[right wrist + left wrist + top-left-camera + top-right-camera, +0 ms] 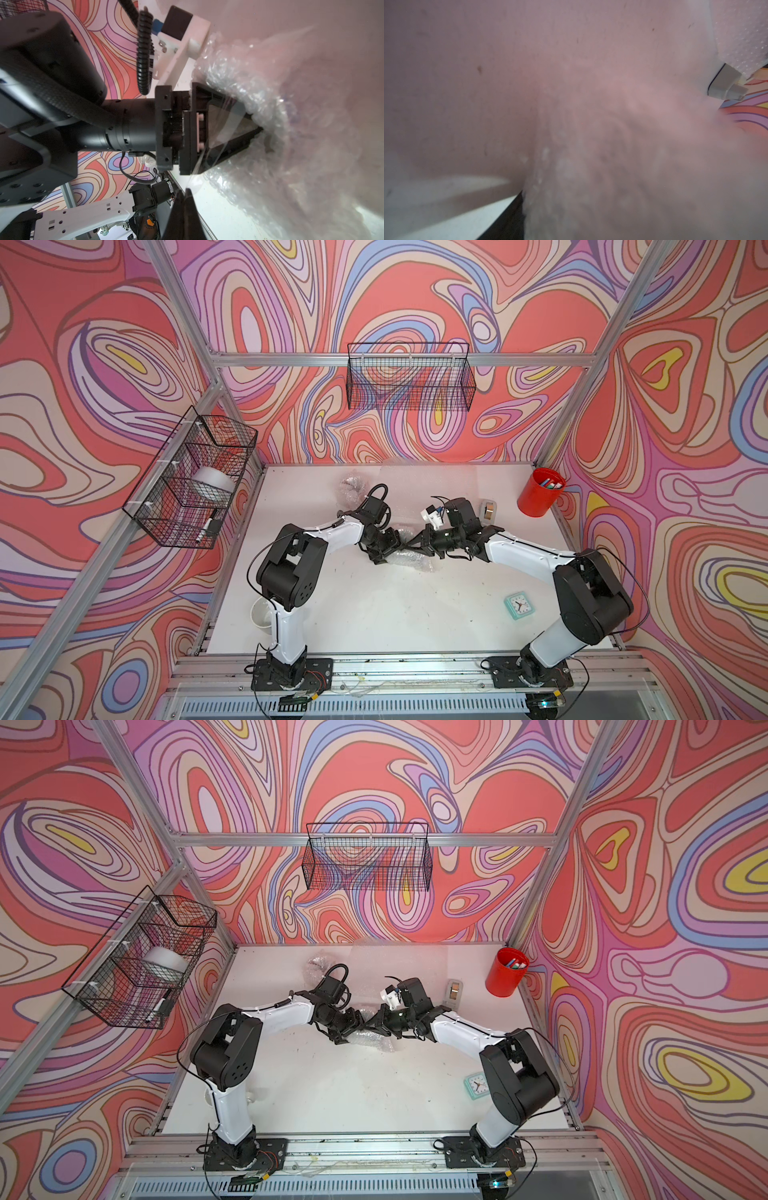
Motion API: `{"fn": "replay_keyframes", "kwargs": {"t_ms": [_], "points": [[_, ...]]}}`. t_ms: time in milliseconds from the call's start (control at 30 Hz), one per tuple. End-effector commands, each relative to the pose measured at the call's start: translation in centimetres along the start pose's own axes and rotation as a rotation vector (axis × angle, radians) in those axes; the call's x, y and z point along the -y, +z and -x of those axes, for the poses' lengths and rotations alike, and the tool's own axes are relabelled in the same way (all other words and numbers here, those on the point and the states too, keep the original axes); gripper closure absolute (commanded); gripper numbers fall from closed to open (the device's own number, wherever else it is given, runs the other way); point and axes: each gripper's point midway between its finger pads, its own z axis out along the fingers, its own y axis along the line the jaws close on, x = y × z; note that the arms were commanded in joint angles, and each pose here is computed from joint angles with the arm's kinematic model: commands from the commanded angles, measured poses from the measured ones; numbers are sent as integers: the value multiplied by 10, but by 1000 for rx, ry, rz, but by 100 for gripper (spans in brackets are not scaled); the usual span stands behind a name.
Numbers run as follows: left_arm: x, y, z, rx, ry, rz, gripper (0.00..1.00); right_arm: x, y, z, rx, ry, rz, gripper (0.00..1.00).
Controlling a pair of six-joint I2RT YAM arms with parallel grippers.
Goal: Wrap mugs in bubble wrap
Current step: Stick the tape on the bubble wrap.
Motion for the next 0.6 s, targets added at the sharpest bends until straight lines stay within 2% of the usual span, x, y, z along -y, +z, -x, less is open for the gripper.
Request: {"fn": "replay_keyframes", "kwargs": {"t_ms": [0,400,567], "points": [[-3,5,0,-7,-20,2,30,22,11,-14,-40,11,-53,100],[-3,7,0,-12,-20,3,30,45,15,-29,-74,46,-110,100],[-2,7,0,-16,-20,0,31,46,17,-24,-43,-62,-174,100]]}}
